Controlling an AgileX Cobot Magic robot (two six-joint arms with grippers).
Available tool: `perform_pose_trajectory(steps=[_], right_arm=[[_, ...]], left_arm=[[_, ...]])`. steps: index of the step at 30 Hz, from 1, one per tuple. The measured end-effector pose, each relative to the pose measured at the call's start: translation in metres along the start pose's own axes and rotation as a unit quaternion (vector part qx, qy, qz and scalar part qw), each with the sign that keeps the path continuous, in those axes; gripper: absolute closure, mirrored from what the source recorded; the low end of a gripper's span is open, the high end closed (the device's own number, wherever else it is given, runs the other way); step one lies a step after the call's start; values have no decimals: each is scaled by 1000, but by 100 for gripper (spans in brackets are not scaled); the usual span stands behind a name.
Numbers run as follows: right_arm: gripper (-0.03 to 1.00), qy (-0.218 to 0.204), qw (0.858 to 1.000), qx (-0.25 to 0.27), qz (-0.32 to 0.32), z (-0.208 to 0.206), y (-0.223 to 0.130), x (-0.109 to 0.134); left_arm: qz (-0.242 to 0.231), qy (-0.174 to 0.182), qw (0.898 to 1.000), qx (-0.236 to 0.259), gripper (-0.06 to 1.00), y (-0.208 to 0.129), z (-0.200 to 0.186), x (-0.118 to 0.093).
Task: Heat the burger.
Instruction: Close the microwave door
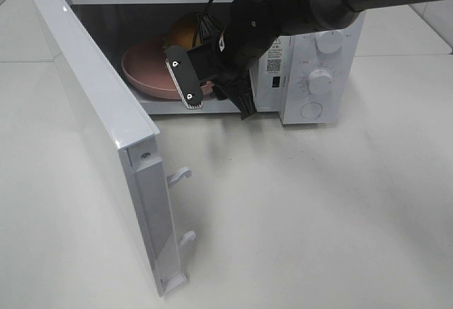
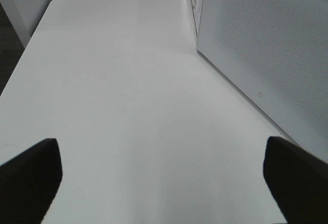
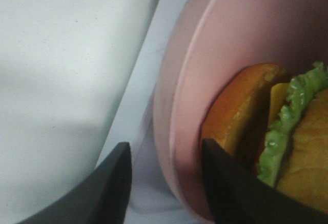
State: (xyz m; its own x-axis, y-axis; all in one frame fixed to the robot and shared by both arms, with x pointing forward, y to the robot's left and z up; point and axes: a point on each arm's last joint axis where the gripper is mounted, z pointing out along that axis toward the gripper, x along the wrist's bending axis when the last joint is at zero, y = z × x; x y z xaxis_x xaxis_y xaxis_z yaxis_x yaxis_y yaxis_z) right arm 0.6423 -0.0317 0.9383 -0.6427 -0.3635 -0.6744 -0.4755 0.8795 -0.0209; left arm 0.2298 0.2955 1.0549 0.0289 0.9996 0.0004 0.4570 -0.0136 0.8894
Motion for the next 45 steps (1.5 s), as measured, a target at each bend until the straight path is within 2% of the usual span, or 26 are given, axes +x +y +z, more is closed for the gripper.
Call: perform_pose_trajectory(steps=[5,6,7,8,10,11,14,25,36,38,39,41,42,43,44,45], right_arm=[[47,-3,1000,-5,7,-12,-1,9],[42,-10,1000,-8,8,-15,-1,10],[42,-10,1000,-8,8,-15,-1,10],[36,-17,1000,-12,14,-20,0,12],[33,-19,1000,-14,16,-22,-1,14],[26,-21,999,-16,20,-27,-1,16],[21,-16,1000,-16,22,-33,-2,22],[20,-18,999,-17,36,-62,-5,32],[20,-20,991,-15,129,-95,-13,44],[20,-19,983,-16,181,-103,-14,48],[20,-19,983,-16,181,-103,-14,48],[20,-15,961,-16,275,-112,-15,53],[20,-15,961,-16,275,-112,-15,53],[20,-14,953,-15,303,-116,-15,54],[20,-14,953,-15,303,-116,-15,54],[20,-15,935,-14,354,-124,-16,53]], left_arm=[[0,0,1000,0,-5,0,0,0],[0,0,1000,0,-5,0,0,0],[0,0,1000,0,-5,0,0,0],[0,0,1000,0,-5,0,0,0],[0,0,1000,0,-5,0,0,0],[0,0,1000,0,-5,0,0,0],[0,0,1000,0,-5,0,0,0],[0,0,1000,0,-5,0,0,0],[0,0,1000,0,-5,0,0,0],[0,0,1000,0,-5,0,0,0],[0,0,1000,0,-5,0,0,0],[0,0,1000,0,-5,0,0,0],[0,0,1000,0,-5,0,0,0],[0,0,1000,0,-5,0,0,0],[0,0,1000,0,-5,0,0,0],[0,0,1000,0,-5,0,0,0]])
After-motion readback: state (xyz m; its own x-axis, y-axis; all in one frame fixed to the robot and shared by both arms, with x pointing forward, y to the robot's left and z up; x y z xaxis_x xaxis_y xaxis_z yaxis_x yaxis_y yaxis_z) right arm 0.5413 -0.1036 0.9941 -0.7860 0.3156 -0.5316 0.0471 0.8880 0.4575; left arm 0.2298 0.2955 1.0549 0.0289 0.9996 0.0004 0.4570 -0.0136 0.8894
